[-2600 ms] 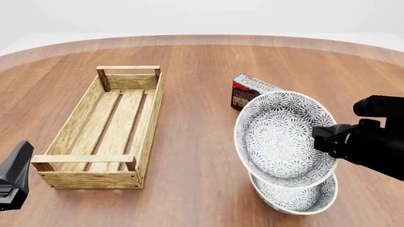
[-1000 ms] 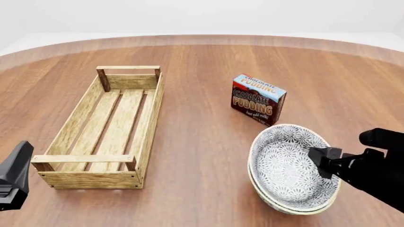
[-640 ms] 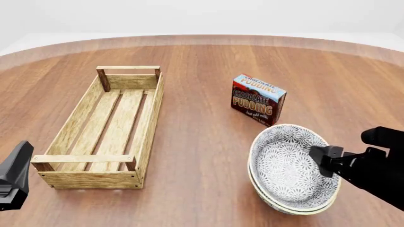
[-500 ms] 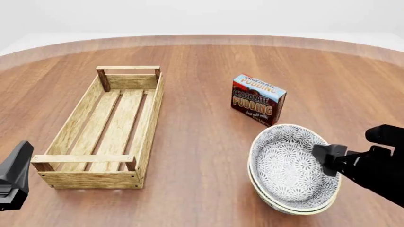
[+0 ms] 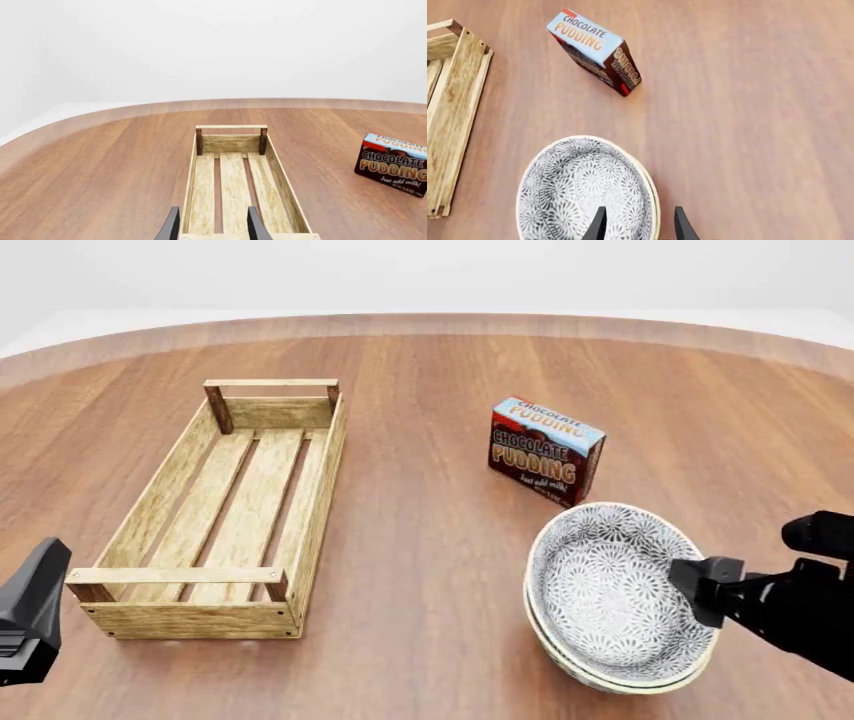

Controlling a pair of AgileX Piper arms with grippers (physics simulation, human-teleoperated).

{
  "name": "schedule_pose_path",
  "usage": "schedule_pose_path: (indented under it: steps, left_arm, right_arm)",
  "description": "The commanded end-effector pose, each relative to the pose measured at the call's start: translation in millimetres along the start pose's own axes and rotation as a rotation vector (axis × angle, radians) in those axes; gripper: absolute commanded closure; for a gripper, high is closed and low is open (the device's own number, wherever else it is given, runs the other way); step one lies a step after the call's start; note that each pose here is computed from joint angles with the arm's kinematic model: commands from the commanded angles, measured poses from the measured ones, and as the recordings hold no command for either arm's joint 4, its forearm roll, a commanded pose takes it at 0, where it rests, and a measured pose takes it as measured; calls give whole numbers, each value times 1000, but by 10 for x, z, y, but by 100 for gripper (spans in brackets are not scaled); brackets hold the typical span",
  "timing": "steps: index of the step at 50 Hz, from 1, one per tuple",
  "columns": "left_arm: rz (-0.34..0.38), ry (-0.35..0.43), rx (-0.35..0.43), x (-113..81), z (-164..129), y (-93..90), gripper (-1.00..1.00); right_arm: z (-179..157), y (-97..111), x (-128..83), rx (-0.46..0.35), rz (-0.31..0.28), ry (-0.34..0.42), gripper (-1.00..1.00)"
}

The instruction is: Stack the left bowl on the right bowl and place them in the tray.

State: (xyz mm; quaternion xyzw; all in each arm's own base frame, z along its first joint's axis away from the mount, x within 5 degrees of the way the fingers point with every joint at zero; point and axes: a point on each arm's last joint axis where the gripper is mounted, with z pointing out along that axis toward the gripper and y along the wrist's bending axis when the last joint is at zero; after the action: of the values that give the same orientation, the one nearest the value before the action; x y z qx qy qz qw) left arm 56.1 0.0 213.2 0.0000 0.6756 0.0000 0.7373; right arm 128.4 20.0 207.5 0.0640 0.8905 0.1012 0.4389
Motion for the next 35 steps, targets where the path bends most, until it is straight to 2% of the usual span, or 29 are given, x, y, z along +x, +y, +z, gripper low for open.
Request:
schedule_pose_path:
  steps: [1,15,35]
  left_arm:
    - [0,0,0,0,0,0,-100]
    - [0,0,0,0,0,0,-100]
    - [0,0,0,0,0,0,-100]
  right_arm:
    - [67,-2,130,-12,11,37,-100]
    - [125,-11,250,-20,25,65,-100]
    - [192,-48,374,-20,47,65,-100]
